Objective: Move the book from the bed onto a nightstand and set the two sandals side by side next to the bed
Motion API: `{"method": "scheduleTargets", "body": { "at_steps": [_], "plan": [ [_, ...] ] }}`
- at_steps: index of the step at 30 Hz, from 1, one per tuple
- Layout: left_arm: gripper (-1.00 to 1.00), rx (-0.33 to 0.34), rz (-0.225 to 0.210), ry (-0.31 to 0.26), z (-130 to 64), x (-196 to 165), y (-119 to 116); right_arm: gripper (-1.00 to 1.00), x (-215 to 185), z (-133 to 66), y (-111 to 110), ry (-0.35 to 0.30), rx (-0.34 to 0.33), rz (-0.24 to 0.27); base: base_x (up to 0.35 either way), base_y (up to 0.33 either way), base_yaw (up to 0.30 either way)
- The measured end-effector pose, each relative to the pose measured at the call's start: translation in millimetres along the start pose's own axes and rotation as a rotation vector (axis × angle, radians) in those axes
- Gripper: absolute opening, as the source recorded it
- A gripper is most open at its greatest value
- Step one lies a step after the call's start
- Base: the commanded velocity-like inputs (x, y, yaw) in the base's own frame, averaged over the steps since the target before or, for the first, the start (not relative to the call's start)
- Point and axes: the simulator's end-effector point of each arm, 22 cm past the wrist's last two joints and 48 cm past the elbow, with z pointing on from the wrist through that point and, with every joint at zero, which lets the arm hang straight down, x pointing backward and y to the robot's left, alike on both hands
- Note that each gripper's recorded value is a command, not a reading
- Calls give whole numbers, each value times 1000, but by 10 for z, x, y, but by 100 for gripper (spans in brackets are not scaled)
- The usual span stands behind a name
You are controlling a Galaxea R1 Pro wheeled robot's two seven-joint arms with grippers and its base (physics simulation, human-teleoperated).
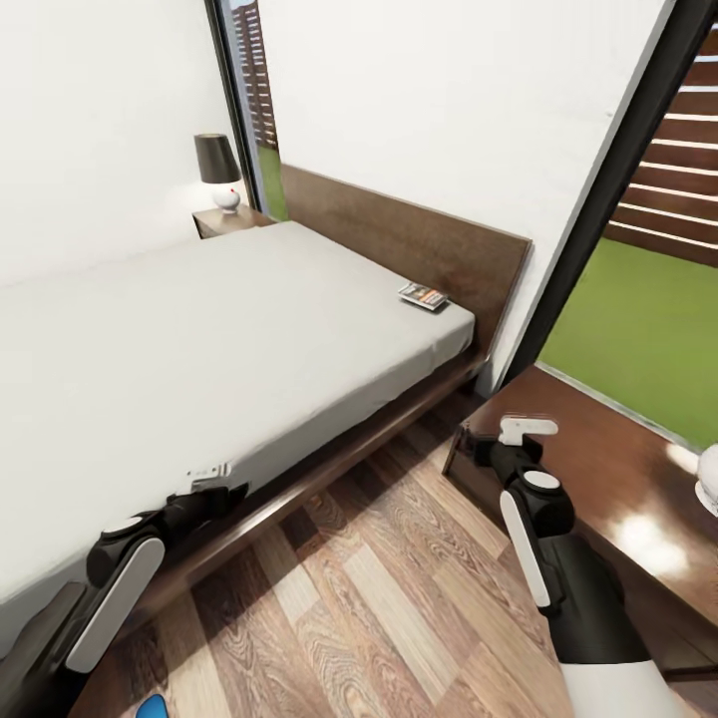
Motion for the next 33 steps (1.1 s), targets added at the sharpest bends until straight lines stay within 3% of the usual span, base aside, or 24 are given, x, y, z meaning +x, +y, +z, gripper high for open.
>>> {"method": "scheduleTargets", "body": {
  "at_steps": [13,24,33],
  "plan": [
    [100,-26,0,38,2,191,152,100,545,57,-3,110,9,-26,11,-10,0],
    [100,-29,-1,41,6,205,167,100,558,55,-4,111,10,-30,202,-177,0],
    [100,-30,-2,41,-6,184,170,100,542,50,-5,111,10,-31,67,-39,0]
  ]
}}
